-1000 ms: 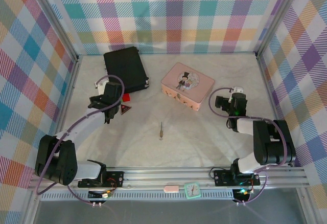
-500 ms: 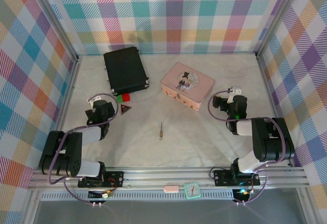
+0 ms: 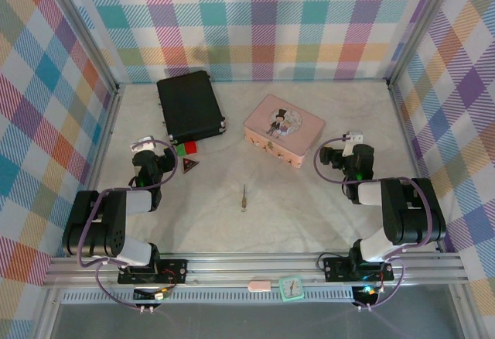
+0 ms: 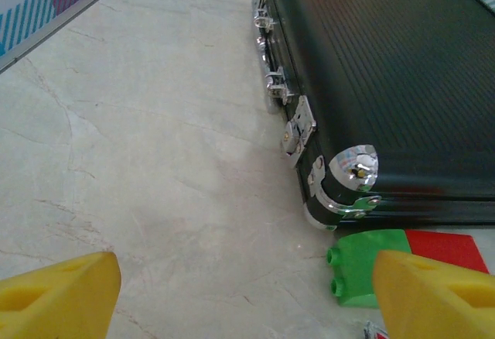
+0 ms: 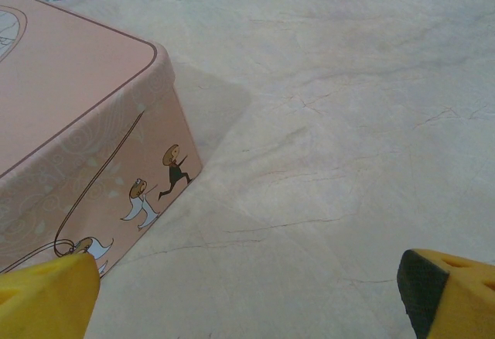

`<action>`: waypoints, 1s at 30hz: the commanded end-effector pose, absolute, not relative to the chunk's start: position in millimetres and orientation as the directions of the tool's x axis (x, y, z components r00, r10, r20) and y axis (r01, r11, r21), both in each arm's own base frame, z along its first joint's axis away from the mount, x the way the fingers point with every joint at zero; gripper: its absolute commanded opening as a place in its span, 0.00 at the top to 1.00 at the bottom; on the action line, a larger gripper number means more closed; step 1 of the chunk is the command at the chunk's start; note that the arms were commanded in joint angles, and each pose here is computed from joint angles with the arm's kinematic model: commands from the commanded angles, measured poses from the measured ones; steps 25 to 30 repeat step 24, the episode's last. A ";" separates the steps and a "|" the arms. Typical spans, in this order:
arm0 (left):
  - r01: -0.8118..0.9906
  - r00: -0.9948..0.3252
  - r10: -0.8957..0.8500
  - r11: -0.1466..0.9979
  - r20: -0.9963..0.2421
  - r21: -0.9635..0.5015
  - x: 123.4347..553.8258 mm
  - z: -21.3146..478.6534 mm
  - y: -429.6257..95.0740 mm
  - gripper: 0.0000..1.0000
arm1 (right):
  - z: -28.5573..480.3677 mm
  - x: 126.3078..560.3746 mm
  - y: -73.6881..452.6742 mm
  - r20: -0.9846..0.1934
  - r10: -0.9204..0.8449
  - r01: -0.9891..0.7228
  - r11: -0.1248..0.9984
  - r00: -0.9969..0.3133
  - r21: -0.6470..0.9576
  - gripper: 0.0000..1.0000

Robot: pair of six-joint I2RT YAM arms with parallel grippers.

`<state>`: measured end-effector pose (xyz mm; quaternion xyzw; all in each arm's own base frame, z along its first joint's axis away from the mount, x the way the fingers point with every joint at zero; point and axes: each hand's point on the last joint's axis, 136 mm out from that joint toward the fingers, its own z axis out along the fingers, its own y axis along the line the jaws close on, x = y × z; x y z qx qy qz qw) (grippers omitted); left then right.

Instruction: Unlock the padlock with the key

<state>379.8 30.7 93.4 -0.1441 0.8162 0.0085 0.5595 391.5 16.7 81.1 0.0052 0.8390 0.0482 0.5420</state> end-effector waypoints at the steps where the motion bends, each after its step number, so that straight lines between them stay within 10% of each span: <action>1: -0.189 -0.286 -0.193 0.972 -0.938 -0.143 381.3 101.4 23.3 0.15 | 91.7 398.4 19.4 -0.925 0.044 -0.072 0.994 -0.377 0.077 0.01; 8: -0.137 -0.272 -0.170 0.981 -0.947 -0.136 385.7 89.6 13.9 0.00 | 90.8 398.0 19.4 -0.924 0.045 -0.072 0.994 -0.379 0.078 0.01; 30: -0.168 -0.339 -0.118 0.984 -0.934 -0.063 395.2 84.7 9.2 0.00 | 91.2 398.5 19.3 -0.924 0.044 -0.073 0.994 -0.379 0.077 0.01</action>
